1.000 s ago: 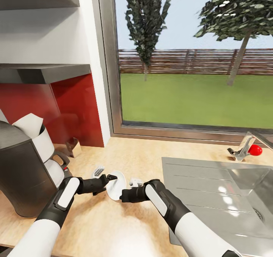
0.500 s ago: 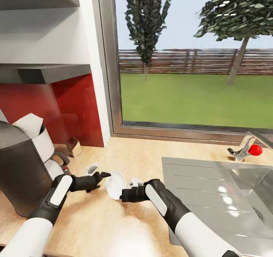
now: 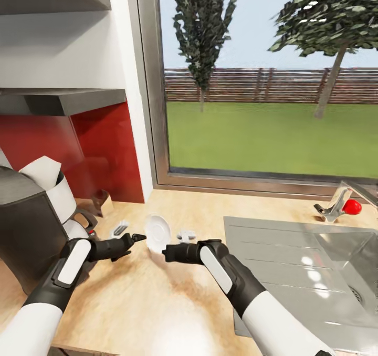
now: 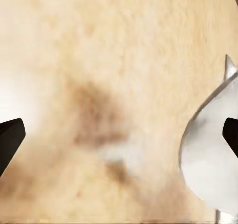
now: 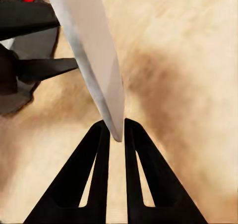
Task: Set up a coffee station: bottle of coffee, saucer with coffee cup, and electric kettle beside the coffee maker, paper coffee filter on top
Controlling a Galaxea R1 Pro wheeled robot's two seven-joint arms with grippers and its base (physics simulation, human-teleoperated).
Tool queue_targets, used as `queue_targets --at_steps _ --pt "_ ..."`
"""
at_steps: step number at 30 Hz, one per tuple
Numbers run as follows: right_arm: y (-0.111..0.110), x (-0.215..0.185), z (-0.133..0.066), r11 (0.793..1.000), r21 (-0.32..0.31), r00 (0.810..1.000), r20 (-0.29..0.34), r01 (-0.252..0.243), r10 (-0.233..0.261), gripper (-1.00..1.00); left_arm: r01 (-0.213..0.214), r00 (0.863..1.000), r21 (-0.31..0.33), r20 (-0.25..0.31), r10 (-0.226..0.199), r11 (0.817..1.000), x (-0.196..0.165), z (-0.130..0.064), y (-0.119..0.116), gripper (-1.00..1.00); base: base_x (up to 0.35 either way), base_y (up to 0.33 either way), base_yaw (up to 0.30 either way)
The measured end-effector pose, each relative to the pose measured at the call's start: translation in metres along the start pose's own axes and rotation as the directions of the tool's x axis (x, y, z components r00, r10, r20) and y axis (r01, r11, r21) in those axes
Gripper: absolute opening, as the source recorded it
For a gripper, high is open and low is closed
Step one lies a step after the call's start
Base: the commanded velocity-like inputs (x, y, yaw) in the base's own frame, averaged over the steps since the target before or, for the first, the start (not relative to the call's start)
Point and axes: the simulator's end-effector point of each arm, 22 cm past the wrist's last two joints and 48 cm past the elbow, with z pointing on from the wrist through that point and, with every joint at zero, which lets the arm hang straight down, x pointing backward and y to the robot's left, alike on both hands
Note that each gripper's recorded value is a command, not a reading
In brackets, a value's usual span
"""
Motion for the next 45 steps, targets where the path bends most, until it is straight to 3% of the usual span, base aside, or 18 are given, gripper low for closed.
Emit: queue_targets --at_steps 3,6,7,8,11,16,21,25,32,34,35,37,45 --pt "0.006 -0.018 -0.007 0.998 0.016 0.997 0.042 0.067 -0.068 -1.00 0.011 1.000 0.024 -0.003 -0.011 1.000 0.001 0.001 -0.007 1.00 -0.305 0.000 0.000" --pt "0.006 -0.023 -0.009 0.998 0.012 0.996 0.063 0.065 -0.066 -1.00 0.012 1.000 0.028 -0.003 -0.012 1.000 0.002 0.002 -0.008 1.00 -0.329 0.000 0.000" --pt "0.015 -0.042 -0.014 0.998 -0.019 0.990 0.133 0.056 -0.053 -1.00 -0.004 1.000 0.005 -0.004 0.004 1.000 0.002 0.002 -0.002 1.00 -0.334 0.000 0.000" --pt "0.015 -0.047 -0.016 0.998 -0.017 0.986 0.159 0.062 -0.059 -1.00 -0.004 1.000 0.005 -0.004 0.004 1.000 0.002 0.002 -0.002 1.00 -0.335 0.000 0.000" --pt "-0.006 -0.058 -0.023 0.996 0.028 0.975 0.206 0.083 -0.087 -1.00 -0.005 1.000 0.005 -0.004 0.005 1.000 0.003 0.003 -0.002 1.00 -0.336 -0.047 0.000" --pt "-0.022 -0.060 -0.030 0.995 0.055 0.972 0.212 0.087 -0.097 -1.00 -0.010 1.000 0.003 -0.007 0.010 1.000 0.005 0.005 -0.004 1.00 -0.335 -0.125 0.000" --pt "-0.023 -0.061 -0.030 0.995 0.056 0.972 0.213 0.088 -0.098 -1.00 -0.011 1.000 0.004 -0.007 0.011 1.000 0.005 0.004 -0.004 1.00 -0.335 -0.110 0.000" --pt "-0.023 -0.061 -0.030 0.995 0.056 0.972 0.213 0.088 -0.098 -1.00 -0.011 1.000 0.050 -0.007 0.012 0.999 0.004 0.003 -0.013 1.00 -0.335 -0.105 0.000" --pt "-0.023 -0.061 -0.030 0.995 0.056 0.972 0.213 0.088 -0.098 -1.00 -0.016 1.000 0.069 -0.002 0.016 0.997 0.001 0.000 -0.018 1.00 -0.298 -0.087 0.000" --pt "-0.022 -0.061 -0.031 0.995 0.056 0.972 0.214 0.088 -0.098 -1.00 -0.041 0.999 0.097 0.016 0.040 0.994 -0.004 -0.006 -0.031 1.00 -0.072 -0.015 0.000" --pt "-0.022 -0.061 -0.031 0.995 0.056 0.972 0.214 0.088 -0.098 -1.00 -0.085 0.996 0.131 0.038 0.081 0.988 0.000 -0.023 -0.037 1.00 -0.016 -0.003 0.000" --pt "-0.022 -0.061 -0.031 0.995 0.056 0.972 0.213 0.088 -0.098 -1.00 -0.098 0.995 0.148 0.031 0.094 0.984 0.016 -0.033 -0.027 1.00 -0.007 -0.001 0.000" --pt "-0.016 -0.066 -0.033 0.994 0.048 0.968 0.226 0.098 -0.106 -1.00 -0.031 0.995 0.240 -0.080 0.052 0.970 0.097 -0.072 0.032 1.00 -0.001 0.000 0.000"
